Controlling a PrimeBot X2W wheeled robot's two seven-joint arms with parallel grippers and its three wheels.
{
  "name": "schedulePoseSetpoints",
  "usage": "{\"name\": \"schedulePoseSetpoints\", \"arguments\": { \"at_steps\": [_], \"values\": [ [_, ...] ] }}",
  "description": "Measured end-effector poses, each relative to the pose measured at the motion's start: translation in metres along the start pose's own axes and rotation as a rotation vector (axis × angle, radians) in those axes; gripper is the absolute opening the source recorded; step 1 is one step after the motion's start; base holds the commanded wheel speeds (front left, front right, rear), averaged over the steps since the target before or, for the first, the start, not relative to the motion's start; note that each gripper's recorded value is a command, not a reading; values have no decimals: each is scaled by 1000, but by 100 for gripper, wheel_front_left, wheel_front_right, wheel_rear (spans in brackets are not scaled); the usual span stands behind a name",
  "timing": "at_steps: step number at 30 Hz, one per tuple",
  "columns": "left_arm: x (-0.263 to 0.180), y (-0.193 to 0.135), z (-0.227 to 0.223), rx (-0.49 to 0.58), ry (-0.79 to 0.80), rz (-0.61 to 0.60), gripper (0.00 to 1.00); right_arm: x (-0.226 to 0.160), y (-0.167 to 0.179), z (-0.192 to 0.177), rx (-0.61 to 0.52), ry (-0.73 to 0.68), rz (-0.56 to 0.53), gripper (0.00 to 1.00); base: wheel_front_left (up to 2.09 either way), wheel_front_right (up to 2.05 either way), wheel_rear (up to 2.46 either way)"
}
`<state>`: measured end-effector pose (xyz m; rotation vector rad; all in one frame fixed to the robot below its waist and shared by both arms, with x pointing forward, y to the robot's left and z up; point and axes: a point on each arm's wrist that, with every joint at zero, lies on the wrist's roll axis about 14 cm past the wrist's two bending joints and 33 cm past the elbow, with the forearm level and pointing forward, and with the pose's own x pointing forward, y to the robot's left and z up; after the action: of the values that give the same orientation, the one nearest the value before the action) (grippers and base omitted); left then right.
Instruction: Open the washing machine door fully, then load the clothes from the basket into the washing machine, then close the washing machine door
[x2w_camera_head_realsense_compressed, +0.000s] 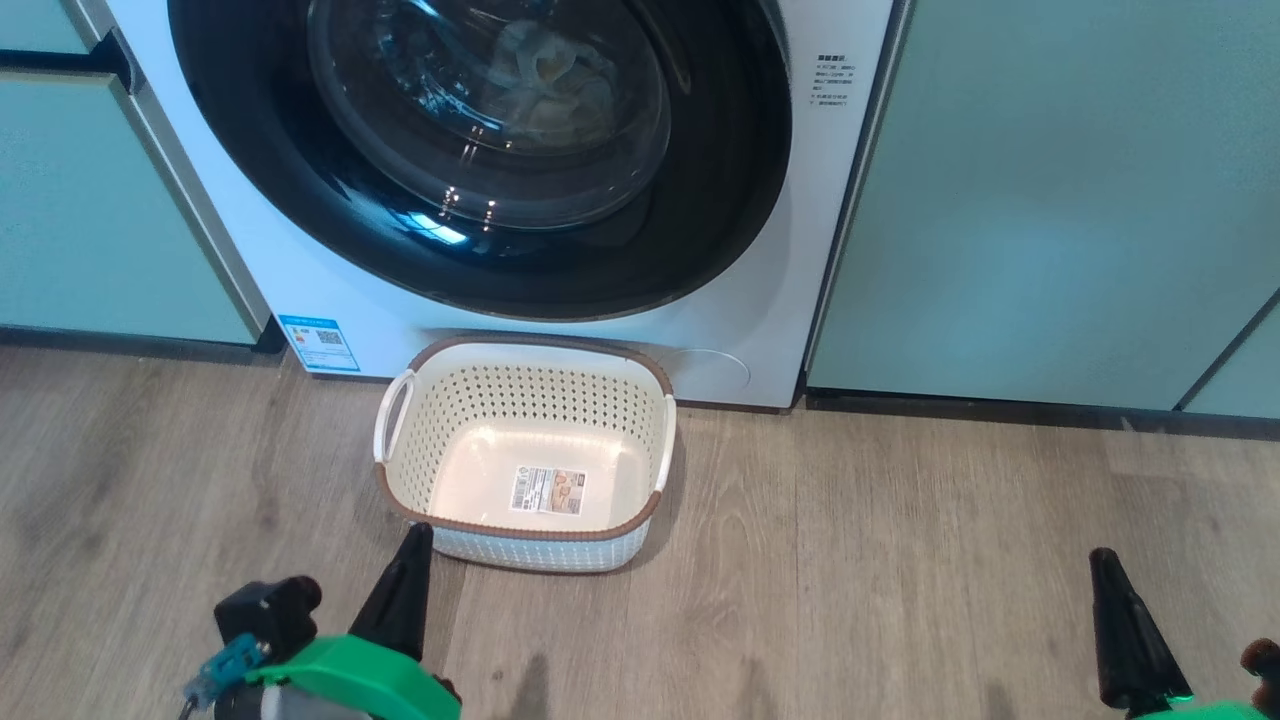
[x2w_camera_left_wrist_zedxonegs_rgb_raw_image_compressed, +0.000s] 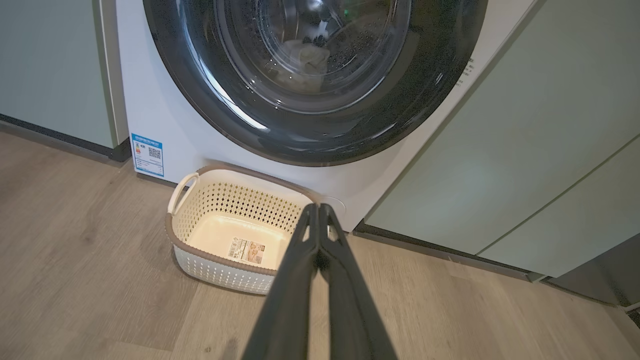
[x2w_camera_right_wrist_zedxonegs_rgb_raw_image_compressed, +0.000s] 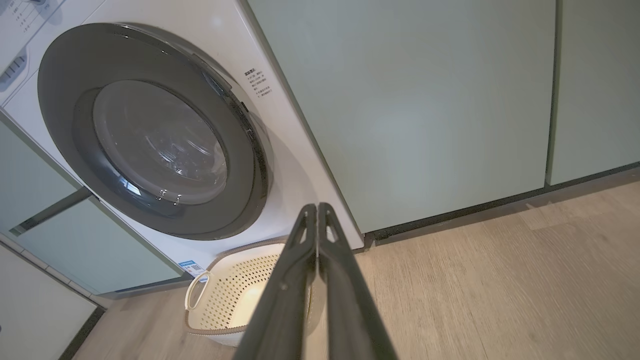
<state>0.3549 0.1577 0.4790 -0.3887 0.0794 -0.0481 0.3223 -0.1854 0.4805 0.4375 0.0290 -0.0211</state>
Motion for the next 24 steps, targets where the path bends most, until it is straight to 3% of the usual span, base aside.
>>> {"name": "schedulePoseSetpoints", "arguments": {
  "at_steps": [24],
  "values": [
    [2, 14, -4, -263, 35, 53, 0, 9, -8, -3, 256, 20, -37, 0, 0, 0, 0]
  ]
}}
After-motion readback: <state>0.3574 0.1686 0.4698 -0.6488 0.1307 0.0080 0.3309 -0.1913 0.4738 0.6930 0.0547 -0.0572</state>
